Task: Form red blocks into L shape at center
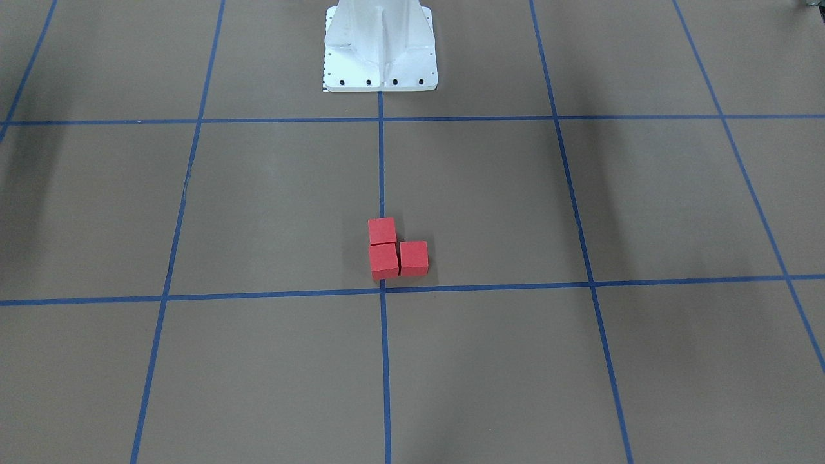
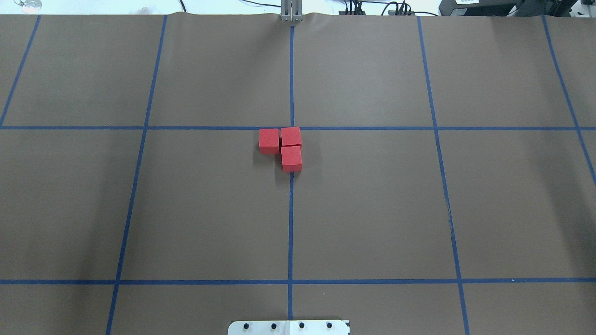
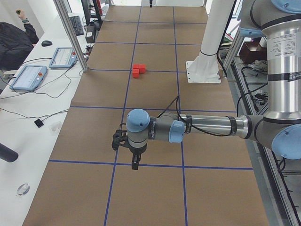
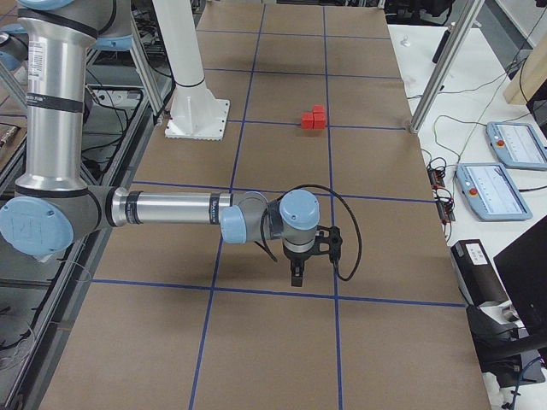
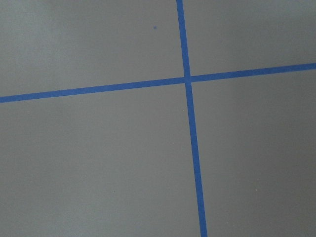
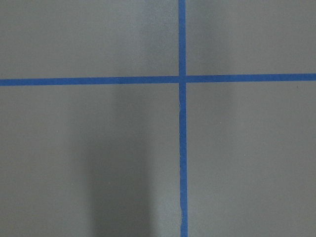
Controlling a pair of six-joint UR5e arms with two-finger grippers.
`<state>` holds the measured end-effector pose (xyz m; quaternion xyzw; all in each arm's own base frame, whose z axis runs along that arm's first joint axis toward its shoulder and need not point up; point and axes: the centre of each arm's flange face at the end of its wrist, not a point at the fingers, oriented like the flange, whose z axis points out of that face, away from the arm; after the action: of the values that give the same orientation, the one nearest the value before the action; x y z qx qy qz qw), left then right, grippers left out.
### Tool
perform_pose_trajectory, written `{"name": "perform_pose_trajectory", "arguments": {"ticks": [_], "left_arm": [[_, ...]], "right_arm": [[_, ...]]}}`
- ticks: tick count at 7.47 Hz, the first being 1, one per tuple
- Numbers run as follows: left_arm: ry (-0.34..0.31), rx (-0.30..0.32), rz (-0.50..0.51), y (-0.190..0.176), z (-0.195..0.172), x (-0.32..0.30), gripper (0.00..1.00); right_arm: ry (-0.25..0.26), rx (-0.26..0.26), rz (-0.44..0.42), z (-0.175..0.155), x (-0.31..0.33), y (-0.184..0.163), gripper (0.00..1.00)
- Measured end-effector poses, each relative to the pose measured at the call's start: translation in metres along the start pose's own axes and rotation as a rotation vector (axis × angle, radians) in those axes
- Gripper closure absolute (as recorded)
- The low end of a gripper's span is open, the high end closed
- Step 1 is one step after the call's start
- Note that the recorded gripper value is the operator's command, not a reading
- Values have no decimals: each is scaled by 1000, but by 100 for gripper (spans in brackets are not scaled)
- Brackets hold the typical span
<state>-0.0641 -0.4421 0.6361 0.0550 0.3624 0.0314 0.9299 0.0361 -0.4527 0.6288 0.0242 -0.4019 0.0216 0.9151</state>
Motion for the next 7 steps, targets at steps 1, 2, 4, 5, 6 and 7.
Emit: {"name": "perform_pose_trajectory", "arguments": {"ticks": [1, 2, 4, 5, 6, 7], "left_arm": [[0, 0, 0, 0, 0, 0, 0], [0, 1, 1, -1, 0, 0, 0], [0, 3, 2, -3, -1, 1, 0], [0, 4, 3, -3, -1, 1, 0], [0, 5, 4, -4, -2, 2, 0], [0, 6, 5, -5, -2, 3, 0]], "right_arm": [[-16, 10, 9, -6, 2, -1, 1], [-23, 19, 15, -10, 4, -2, 1], [-23, 24, 18, -12, 6, -2, 1], [-21, 25, 18, -12, 6, -2, 1], [-21, 26, 18, -12, 7, -2, 1], [-20, 26, 19, -12, 7, -2, 1]]}}
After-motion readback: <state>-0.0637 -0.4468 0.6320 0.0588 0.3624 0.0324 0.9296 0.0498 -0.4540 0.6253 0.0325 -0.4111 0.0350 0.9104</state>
